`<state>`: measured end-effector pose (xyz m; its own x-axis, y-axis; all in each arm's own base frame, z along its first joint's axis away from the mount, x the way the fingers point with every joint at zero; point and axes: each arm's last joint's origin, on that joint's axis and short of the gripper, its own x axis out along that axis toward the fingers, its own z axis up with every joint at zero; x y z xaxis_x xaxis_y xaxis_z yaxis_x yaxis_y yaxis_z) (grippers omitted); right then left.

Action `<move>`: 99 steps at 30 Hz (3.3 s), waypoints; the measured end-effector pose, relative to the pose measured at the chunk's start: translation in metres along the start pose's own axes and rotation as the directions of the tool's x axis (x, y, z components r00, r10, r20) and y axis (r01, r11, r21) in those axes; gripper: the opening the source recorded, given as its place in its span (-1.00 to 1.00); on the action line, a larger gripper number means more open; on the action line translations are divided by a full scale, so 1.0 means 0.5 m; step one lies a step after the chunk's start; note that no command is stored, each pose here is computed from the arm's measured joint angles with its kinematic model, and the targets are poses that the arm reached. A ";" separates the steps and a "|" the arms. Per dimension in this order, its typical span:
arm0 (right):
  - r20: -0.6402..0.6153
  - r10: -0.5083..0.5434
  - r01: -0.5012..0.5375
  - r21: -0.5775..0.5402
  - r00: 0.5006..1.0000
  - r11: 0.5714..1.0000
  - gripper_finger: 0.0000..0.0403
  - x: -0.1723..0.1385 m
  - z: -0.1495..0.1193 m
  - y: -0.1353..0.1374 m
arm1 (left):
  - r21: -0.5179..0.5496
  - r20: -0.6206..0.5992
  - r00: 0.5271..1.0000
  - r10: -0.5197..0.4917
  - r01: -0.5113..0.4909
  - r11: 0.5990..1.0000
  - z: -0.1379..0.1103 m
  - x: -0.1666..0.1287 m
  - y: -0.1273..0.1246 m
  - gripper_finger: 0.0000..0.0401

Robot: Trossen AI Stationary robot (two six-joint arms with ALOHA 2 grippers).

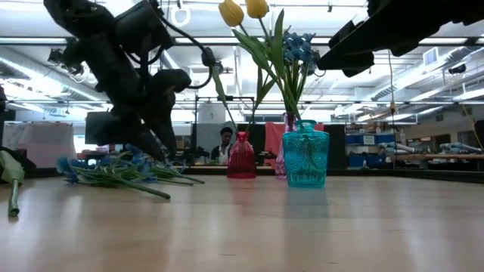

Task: Sort flowers into vase by color
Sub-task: Put the blue flowers into the pink vase

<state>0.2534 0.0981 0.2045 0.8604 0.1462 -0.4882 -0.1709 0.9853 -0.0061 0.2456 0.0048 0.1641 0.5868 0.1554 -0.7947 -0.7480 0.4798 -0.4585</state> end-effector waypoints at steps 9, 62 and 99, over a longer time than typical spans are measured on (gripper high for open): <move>-0.001 -0.036 0.036 0.039 0.999 0.999 0.04 0.001 0.000 -0.008 | 0.255 -0.212 0.972 -0.100 0.154 0.955 -0.033 -0.062 -0.103 -0.02; 0.028 -0.078 0.074 0.124 0.997 0.990 0.04 0.000 0.005 -0.007 | 0.999 0.033 0.843 0.537 -0.031 -0.014 -0.144 -0.005 -0.173 -0.92; 0.244 -0.299 0.318 -0.043 0.923 0.947 -0.23 0.167 0.011 0.077 | 0.988 0.152 0.955 0.253 -0.148 -0.034 -0.147 -0.088 -0.316 -0.93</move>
<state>0.3213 0.1489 0.1683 0.9619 -0.1380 -0.2361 0.0913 0.9758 -0.1986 0.3150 -0.1413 0.2424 0.4188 0.4011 -0.8147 0.2446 0.8142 0.5266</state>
